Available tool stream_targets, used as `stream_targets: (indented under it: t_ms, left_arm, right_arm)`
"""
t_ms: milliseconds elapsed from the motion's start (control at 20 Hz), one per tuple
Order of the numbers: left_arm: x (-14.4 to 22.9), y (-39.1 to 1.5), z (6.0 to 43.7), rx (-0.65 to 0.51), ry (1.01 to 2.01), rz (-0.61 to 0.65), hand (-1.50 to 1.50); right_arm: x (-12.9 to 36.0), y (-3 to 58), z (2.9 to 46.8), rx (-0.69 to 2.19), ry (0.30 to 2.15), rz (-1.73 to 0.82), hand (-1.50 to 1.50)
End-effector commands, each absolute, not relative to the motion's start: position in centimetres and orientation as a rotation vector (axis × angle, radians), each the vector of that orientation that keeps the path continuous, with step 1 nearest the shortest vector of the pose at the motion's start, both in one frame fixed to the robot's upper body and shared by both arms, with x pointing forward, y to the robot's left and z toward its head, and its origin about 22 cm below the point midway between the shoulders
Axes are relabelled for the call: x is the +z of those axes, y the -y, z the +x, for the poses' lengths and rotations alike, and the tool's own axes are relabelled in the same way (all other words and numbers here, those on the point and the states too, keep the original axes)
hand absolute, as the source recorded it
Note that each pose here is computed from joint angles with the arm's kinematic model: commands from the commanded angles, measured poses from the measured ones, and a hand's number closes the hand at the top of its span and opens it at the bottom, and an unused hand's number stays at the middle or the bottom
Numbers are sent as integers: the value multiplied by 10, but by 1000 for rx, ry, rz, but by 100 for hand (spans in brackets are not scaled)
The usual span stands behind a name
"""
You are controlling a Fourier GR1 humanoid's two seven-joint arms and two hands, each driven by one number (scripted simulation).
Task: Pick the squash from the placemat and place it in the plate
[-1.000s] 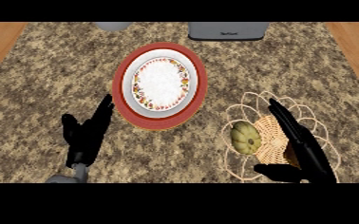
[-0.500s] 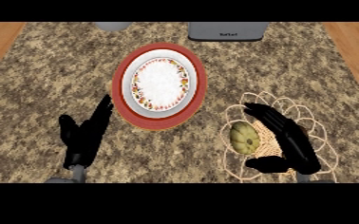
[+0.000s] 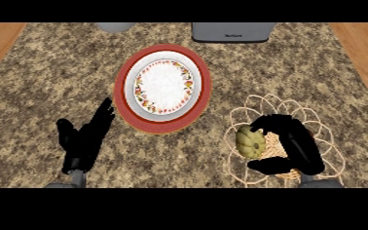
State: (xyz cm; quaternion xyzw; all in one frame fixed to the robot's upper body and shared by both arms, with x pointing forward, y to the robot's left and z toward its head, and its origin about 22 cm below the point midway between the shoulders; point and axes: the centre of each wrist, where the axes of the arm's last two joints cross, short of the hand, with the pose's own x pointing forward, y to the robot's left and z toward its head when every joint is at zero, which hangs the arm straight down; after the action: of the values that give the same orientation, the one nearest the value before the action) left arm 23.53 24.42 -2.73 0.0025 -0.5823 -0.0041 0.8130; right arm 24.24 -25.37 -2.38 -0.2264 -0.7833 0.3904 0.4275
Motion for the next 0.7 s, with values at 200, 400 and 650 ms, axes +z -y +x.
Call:
stream_targets:
  t_ms: [200,400,650]
  left_arm:
    - [-27,-237,236,-38,1209,-8,0]
    - [-25,-238,237,-39,1218,-8,0]
    - [-30,-235,235,-34,1201,-20,0]
  right_arm:
    - [-41,150,218,970,1759,-580,150]
    - [-26,141,214,966,1721,-609,150]
    - [10,117,217,853,1807,-748,150]
